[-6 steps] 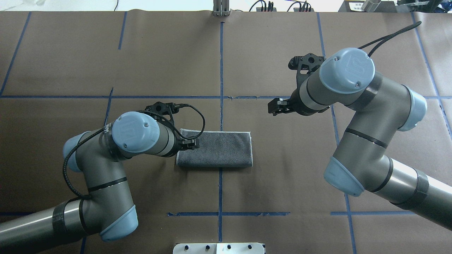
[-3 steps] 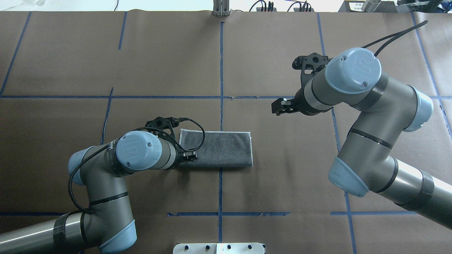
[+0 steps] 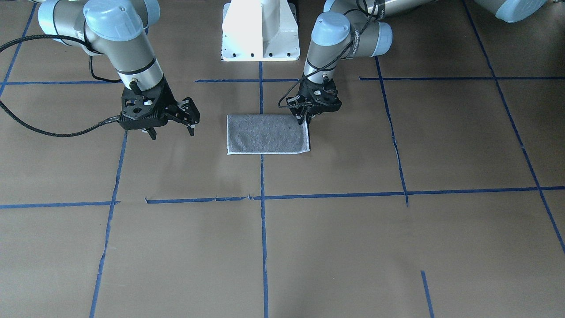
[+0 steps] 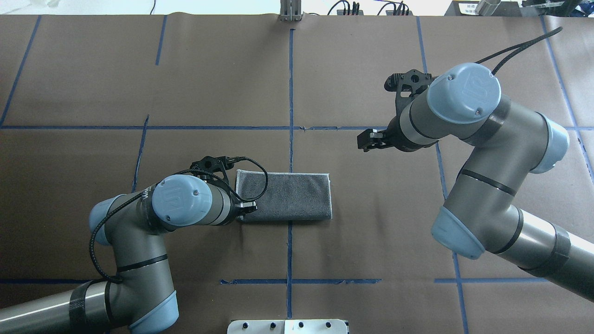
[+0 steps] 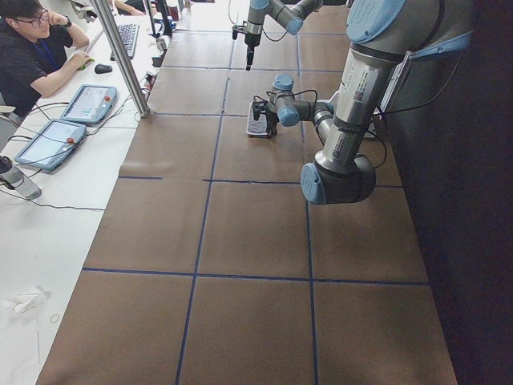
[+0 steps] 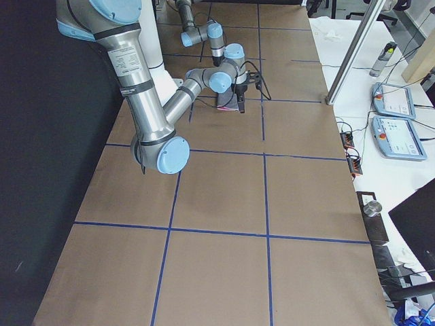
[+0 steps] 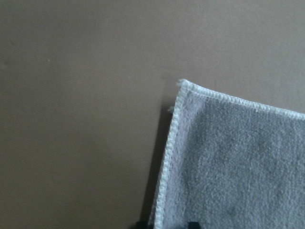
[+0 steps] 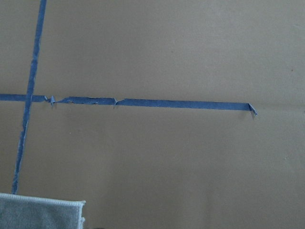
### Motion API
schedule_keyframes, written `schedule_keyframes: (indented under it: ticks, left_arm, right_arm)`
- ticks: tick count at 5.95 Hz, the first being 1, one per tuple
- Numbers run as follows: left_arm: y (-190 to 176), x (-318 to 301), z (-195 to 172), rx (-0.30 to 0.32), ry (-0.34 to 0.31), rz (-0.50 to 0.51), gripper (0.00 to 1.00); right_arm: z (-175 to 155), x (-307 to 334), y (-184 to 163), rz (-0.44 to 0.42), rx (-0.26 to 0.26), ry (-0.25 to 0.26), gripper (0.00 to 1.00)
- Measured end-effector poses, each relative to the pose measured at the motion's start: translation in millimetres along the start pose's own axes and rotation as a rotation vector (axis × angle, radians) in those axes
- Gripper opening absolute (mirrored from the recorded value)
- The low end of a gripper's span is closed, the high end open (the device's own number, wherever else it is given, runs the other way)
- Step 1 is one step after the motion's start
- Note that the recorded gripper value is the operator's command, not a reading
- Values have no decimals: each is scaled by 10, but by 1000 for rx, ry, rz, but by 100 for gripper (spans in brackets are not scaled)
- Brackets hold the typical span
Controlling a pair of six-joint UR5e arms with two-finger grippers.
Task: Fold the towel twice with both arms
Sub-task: 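Grasp the end of the folded towel with the left gripper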
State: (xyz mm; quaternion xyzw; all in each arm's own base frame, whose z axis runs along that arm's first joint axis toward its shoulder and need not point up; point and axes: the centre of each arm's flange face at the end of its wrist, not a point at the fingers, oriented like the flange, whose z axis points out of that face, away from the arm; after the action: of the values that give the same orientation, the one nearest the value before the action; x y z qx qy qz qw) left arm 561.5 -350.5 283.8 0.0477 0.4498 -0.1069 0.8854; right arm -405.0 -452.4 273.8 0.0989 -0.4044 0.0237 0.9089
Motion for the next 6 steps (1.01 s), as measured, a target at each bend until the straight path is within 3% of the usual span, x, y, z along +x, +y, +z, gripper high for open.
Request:
schedule_keyframes:
  ticks: [3, 6]
  left_arm:
    - [-1, 161, -144, 1, 19, 2, 0]
    - [-17, 754, -335, 2, -10, 1, 0]
  right_arm:
    - [16, 7, 0, 1, -1, 3, 100]
    - [15, 18, -4, 1, -1, 3, 100]
